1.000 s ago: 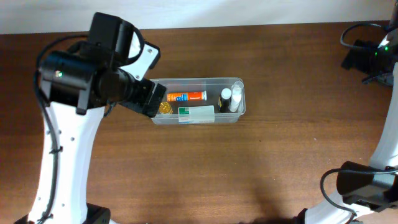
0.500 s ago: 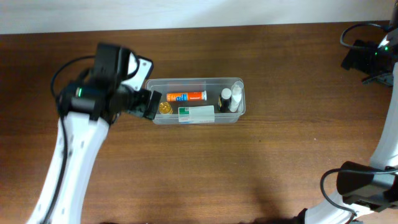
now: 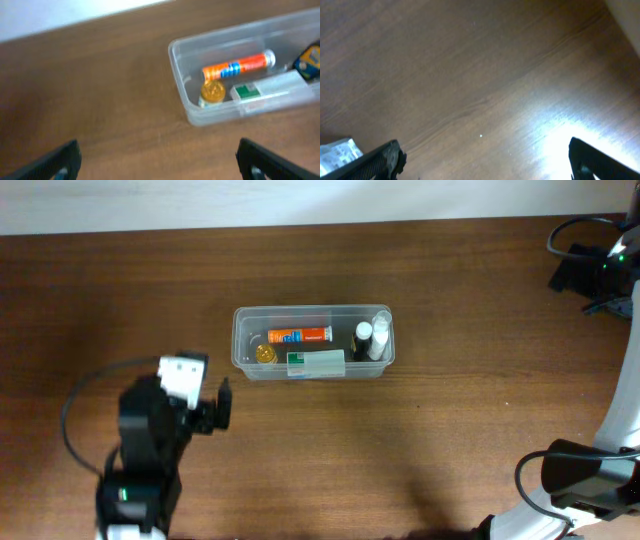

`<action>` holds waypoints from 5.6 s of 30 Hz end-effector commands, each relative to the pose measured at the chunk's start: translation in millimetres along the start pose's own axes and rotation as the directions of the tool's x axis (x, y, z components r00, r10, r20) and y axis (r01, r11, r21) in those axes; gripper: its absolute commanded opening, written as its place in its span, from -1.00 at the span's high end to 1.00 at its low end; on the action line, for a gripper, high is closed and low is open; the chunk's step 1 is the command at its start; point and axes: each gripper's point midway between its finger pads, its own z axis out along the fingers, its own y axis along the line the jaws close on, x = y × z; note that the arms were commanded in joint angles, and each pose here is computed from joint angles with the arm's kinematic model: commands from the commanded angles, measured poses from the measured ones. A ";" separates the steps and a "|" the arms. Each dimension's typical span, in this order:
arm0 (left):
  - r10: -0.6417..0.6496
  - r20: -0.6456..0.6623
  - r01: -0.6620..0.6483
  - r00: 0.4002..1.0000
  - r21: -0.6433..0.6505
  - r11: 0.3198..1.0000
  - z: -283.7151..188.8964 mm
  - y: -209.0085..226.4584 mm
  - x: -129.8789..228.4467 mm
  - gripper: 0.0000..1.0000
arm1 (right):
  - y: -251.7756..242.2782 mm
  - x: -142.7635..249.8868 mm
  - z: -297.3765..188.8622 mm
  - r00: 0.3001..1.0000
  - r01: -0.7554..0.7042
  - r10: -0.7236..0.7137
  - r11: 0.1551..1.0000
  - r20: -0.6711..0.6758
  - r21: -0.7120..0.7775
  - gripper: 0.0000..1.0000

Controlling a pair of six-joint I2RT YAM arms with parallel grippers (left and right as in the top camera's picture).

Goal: Pack container

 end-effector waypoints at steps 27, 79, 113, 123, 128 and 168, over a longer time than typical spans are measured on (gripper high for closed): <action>0.013 0.366 0.013 0.931 -0.069 0.998 -7.6 -7.7 64.1 -0.99 | -3.5 -1.8 -3.3 1.000 -0.015 0.015 1.000 0.012 0.008 -0.97; -0.206 0.454 0.272 0.867 -0.085 0.959 -26.4 15.4 59.2 -0.99 | -3.5 -1.8 -3.3 1.000 -0.015 0.015 1.000 0.012 0.008 -0.97; -0.205 0.453 0.271 0.868 -0.086 0.959 -26.3 15.5 59.4 -0.99 | -3.5 -1.8 -3.3 1.000 -0.015 0.015 1.000 0.012 0.008 -0.96; -0.205 0.453 0.271 0.868 -0.086 0.959 -26.3 15.5 59.4 -0.99 | -0.1 -1.0 -4.5 1.000 -0.007 0.007 1.000 0.014 0.003 -0.97; -0.205 0.453 0.271 0.868 -0.086 0.959 -26.3 15.5 59.4 -0.99 | 34.8 9.1 -30.3 0.995 0.080 -0.077 0.995 0.065 -0.054 -0.97; -0.205 0.453 0.271 0.868 -0.086 0.959 -26.3 15.5 59.4 -0.99 | 82.4 162.6 -50.6 0.578 0.435 0.191 0.751 0.793 -0.497 -0.97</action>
